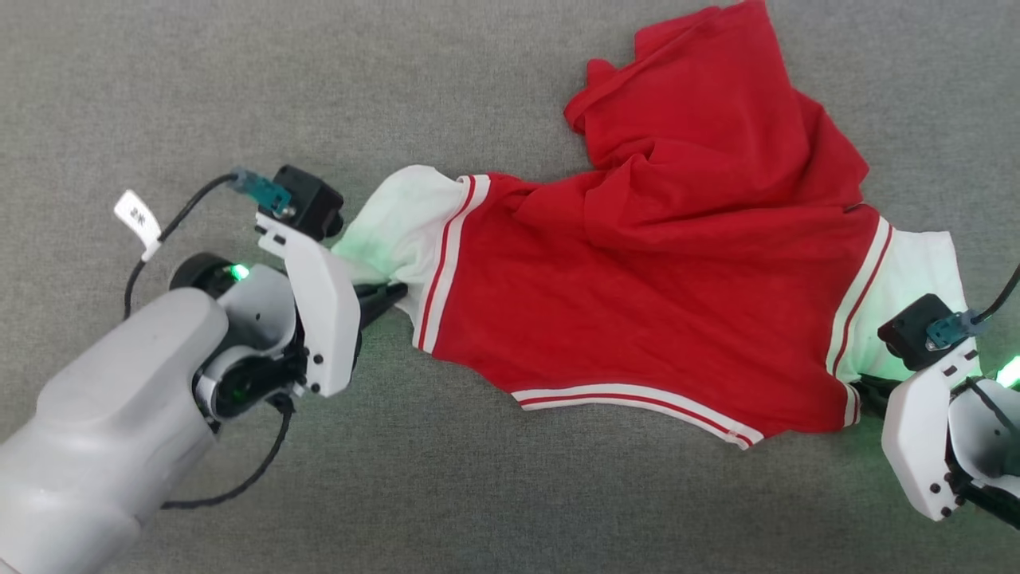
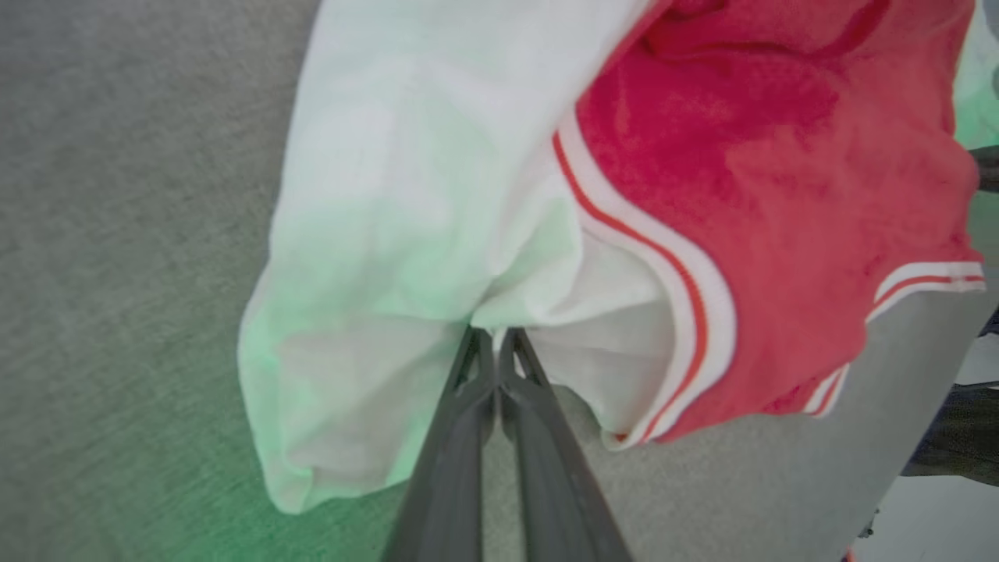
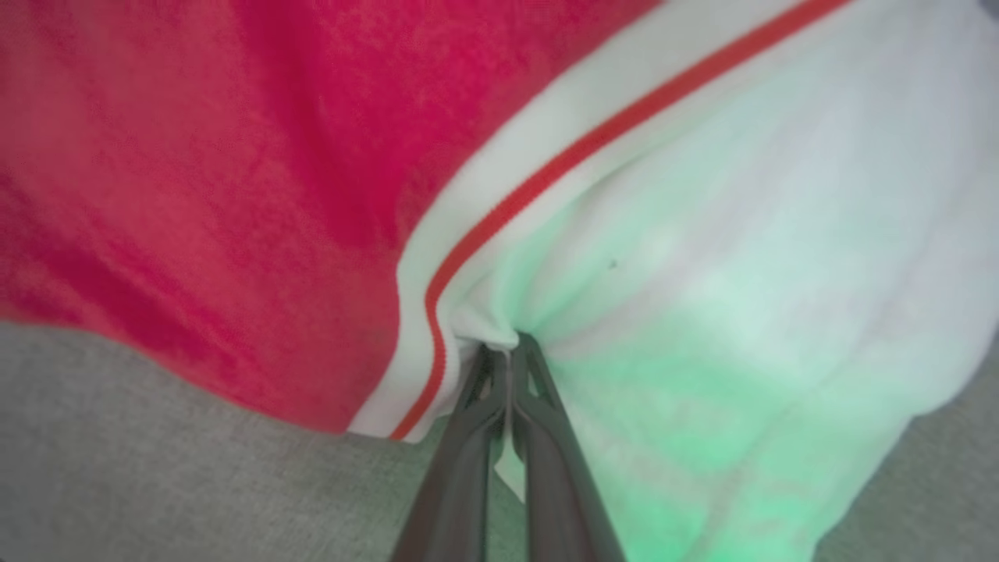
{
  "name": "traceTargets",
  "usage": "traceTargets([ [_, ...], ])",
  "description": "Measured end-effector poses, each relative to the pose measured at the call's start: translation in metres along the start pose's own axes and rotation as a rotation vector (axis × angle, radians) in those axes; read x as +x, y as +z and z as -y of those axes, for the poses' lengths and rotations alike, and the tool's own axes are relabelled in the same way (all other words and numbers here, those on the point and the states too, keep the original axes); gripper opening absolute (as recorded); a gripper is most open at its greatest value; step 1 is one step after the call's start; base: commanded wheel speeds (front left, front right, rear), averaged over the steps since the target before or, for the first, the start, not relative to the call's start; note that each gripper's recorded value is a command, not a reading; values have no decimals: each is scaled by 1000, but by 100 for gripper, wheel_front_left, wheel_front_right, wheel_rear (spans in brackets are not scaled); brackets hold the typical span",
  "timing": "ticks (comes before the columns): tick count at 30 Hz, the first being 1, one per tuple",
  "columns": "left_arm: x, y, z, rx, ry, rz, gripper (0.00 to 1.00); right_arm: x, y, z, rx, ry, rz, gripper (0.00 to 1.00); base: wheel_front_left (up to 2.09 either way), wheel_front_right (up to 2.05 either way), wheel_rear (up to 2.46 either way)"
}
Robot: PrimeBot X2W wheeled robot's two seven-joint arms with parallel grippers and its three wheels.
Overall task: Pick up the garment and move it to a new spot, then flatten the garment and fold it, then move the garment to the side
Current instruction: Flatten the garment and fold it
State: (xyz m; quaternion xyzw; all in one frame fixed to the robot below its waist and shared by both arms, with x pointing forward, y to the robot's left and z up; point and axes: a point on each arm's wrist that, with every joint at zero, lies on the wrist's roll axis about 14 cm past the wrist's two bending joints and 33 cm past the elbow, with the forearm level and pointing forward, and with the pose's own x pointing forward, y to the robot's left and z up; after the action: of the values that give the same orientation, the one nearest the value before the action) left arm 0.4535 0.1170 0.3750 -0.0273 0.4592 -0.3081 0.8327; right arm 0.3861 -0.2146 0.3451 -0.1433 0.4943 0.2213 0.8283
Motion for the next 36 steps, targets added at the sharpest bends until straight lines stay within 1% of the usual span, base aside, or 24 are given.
traceTargets([
  [4, -9, 7, 7, -28, -16, 82, 0, -8, 8, 0, 33, -15, 67, 0, 0, 0, 0],
  [7, -24, 21, 8, -42, -16, 185, 0, -20, 21, 4, 76, -37, 157, 0, 0, 0, 0],
  [10, -41, 36, 16, -71, -44, 297, 0, -40, 46, 13, 130, -69, 295, 0, 0, 0, 0],
  [14, -63, 64, 27, -116, -89, 468, 0, -69, 64, 28, 177, -120, 415, 0, 0, 0, 0],
  [18, -76, 90, 25, -146, -102, 589, 0, -88, 93, 39, 220, -134, 527, 0, 0, 0, 0],
  [21, -83, 122, 30, -175, -144, 687, 0, -101, 125, 50, 249, -134, 627, 0, 0, 0, 0],
  [24, -86, 148, 17, -207, -133, 750, 0, -108, 154, 66, 277, -144, 706, 0, 0, 0, 0],
  [27, -84, 174, -10, -247, -81, 809, 0, -111, 188, 83, 335, -136, 800, 0, 0, 0, 0],
  [30, -77, 204, -33, -278, -33, 859, 0, -112, 230, 99, 403, -112, 907, 0, 0, 0, 0],
  [33, -77, 244, -51, -307, 4, 931, 0, -116, 275, 116, 453, -93, 1005, 0, 0, 0, 0],
  [36, -99, 292, -75, -318, 85, 1068, 0, -131, 321, 132, 471, -100, 1118, 0, 0, 0, 0],
])
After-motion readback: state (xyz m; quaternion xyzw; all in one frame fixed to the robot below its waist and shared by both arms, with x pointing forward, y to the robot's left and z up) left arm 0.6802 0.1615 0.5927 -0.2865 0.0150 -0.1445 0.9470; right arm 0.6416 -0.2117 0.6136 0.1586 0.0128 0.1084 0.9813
